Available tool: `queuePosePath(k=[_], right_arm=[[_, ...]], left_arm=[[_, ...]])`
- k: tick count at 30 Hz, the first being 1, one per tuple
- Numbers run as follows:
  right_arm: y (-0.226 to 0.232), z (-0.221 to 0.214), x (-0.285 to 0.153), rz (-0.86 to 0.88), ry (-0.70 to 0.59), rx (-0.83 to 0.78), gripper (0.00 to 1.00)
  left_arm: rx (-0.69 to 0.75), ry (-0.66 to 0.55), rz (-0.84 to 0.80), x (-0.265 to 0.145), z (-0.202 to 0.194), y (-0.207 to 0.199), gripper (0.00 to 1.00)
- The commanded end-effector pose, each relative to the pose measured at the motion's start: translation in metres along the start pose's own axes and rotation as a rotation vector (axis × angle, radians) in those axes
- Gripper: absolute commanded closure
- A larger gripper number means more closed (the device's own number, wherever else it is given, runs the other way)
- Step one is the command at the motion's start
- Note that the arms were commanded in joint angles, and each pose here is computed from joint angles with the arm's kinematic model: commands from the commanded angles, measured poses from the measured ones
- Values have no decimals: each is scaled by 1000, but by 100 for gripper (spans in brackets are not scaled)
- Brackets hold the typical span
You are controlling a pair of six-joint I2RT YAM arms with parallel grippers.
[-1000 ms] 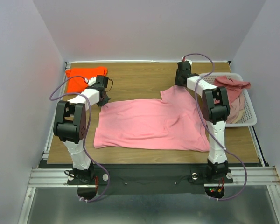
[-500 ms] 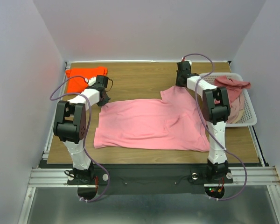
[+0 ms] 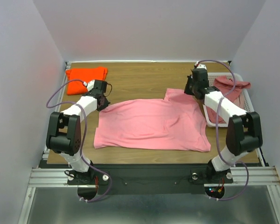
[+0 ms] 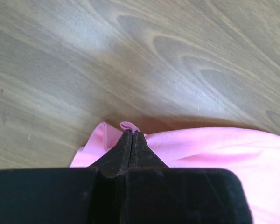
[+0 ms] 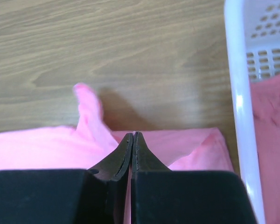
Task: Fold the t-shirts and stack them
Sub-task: Fold the tshirt
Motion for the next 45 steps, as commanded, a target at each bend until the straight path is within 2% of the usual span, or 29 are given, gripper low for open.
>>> queuePosePath(k=[1,10,19,23,30,33,34,35,36,37,38,39,42,43,44,45], right_arm=[[6,13,-39,55,-108,65,100],[-11,-21,-98,35,-113,125,100],[-41,-64,-143,-93,-78,184,100],[-53,-90,-156,-156,-22,208,100],[-57,-142,-164,-201,100,314,100],[-53,-147,-171,-193,114,391,100],[-52,-150,-173,-196,119,439,94],[-52,-155,-175,-198,131,457,81],[-49,-158,-180,-184,156,472,65],[-46,-157,-185,-168,154,503,46],[-47,-159,-191,-175,167,516,39],[-48,-159,-194,-179,160,531,35],[-50,-149,-203,-161,107,525,24],[-47,-140,-206,-136,85,523,17],[-37,-131,-205,-59,73,480,1],[-31,-125,-203,-14,67,457,0]], left_arm=[[-12,-38,-52,-21,5,0,100],[-42,-74,-59,-45,-1,28,100],[-119,-85,-4,-55,-14,57,100],[-162,-114,83,-57,-14,75,100],[-169,-84,110,-48,-24,80,100],[-172,-71,117,-46,-28,82,100],[-175,-65,118,-46,-31,84,90],[-174,-59,120,-47,-32,85,76],[-172,-51,120,-48,-33,85,59],[-184,-53,117,-50,-32,85,34],[-194,-60,122,-55,-30,86,27],[-198,-59,133,-56,-31,89,3],[-231,-90,114,-68,-21,85,2],[-247,-111,94,-75,-13,79,2],[-250,-116,90,-78,-10,77,1],[-250,-123,79,-81,-6,74,2]])
Point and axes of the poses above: each gripper's point midway between its finger pads, its own x axis out along the fingers, its own y axis along the line the jaws close on, z = x × y, the point moved 2 cm from there along -x, back along the fingers, and after that the axes turned 13 degrees about -x, right-handed, at the moved point
